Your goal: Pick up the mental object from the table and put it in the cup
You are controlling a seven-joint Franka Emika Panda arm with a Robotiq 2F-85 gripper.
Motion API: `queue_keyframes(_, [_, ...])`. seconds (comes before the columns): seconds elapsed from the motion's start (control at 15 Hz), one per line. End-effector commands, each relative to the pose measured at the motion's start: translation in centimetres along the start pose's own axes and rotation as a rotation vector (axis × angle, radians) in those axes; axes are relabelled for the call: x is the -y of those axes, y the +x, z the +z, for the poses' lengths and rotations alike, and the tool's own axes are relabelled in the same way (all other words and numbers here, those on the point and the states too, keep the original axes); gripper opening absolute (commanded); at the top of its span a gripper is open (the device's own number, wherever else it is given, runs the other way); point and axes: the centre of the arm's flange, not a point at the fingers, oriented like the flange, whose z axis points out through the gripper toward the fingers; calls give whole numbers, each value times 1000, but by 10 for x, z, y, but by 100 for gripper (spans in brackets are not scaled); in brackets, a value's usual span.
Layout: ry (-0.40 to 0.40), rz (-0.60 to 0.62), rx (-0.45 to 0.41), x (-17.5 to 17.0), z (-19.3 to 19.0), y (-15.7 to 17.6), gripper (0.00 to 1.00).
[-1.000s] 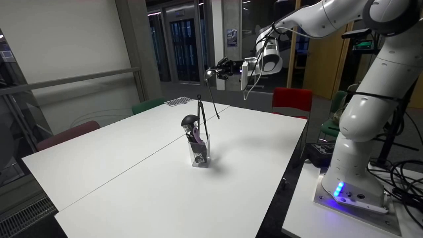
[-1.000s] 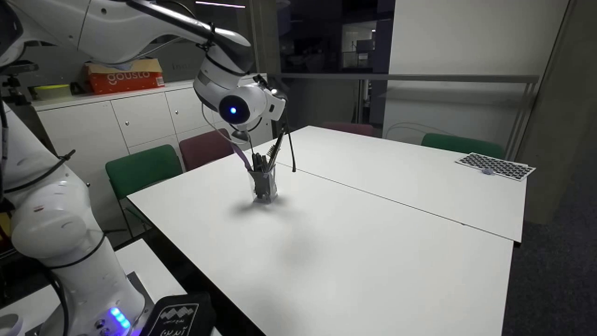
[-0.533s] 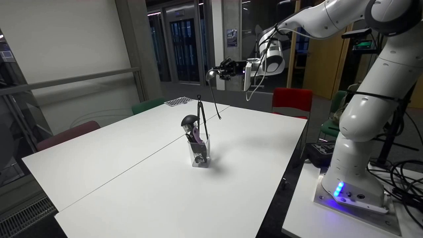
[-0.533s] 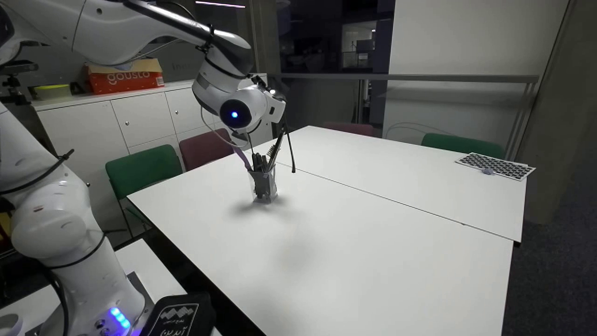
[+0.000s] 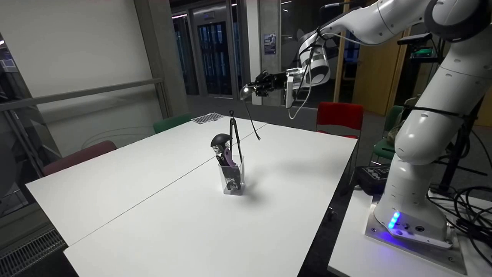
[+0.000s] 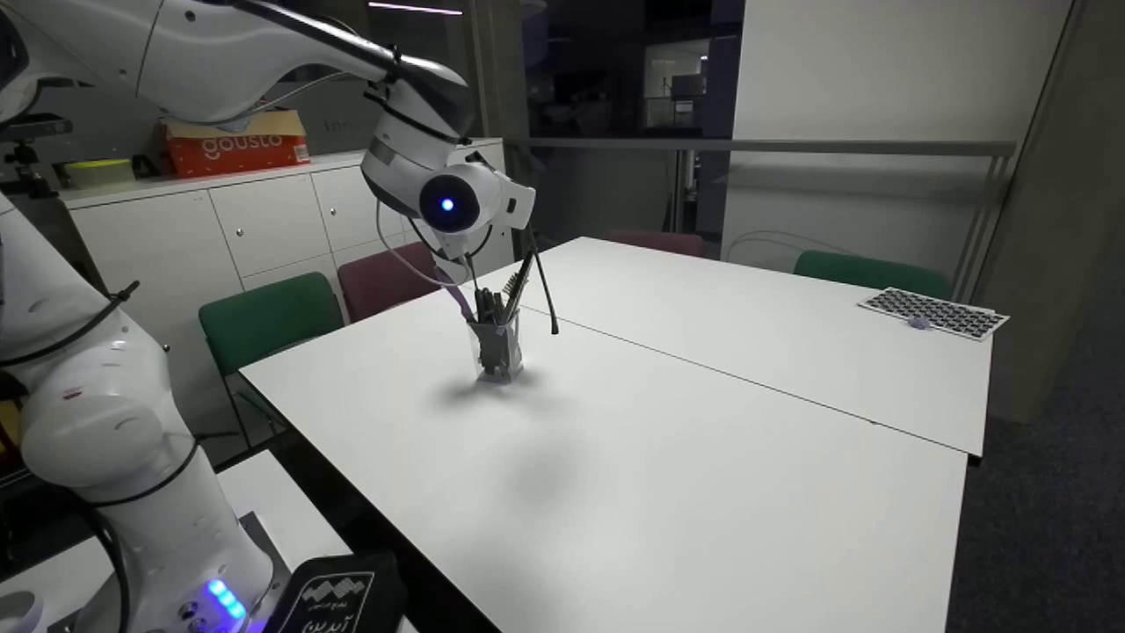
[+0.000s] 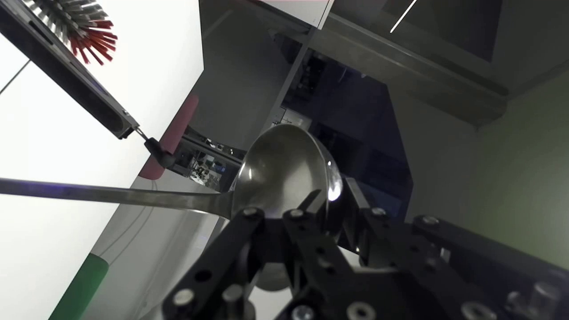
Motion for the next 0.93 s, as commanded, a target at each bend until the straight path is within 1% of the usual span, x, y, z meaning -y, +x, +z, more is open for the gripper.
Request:
queue_keyframes(0.0, [0, 0, 0, 0, 0, 0, 7])
queue_keyframes(0.33, [0, 0, 0, 0, 0, 0, 7])
queue_keyframes(0.4, [0, 0, 0, 0, 0, 0, 2])
queue_keyframes(0.47, [6, -5, -3, 3, 0, -1, 2])
queue_keyframes(0.53, [25, -6, -12, 6, -1, -4, 2])
queue_keyframes(0.67, [104, 2, -25, 17, -3, -10, 2])
queue_keyframes(0.87, [192, 14, -72, 37, -7, -14, 2])
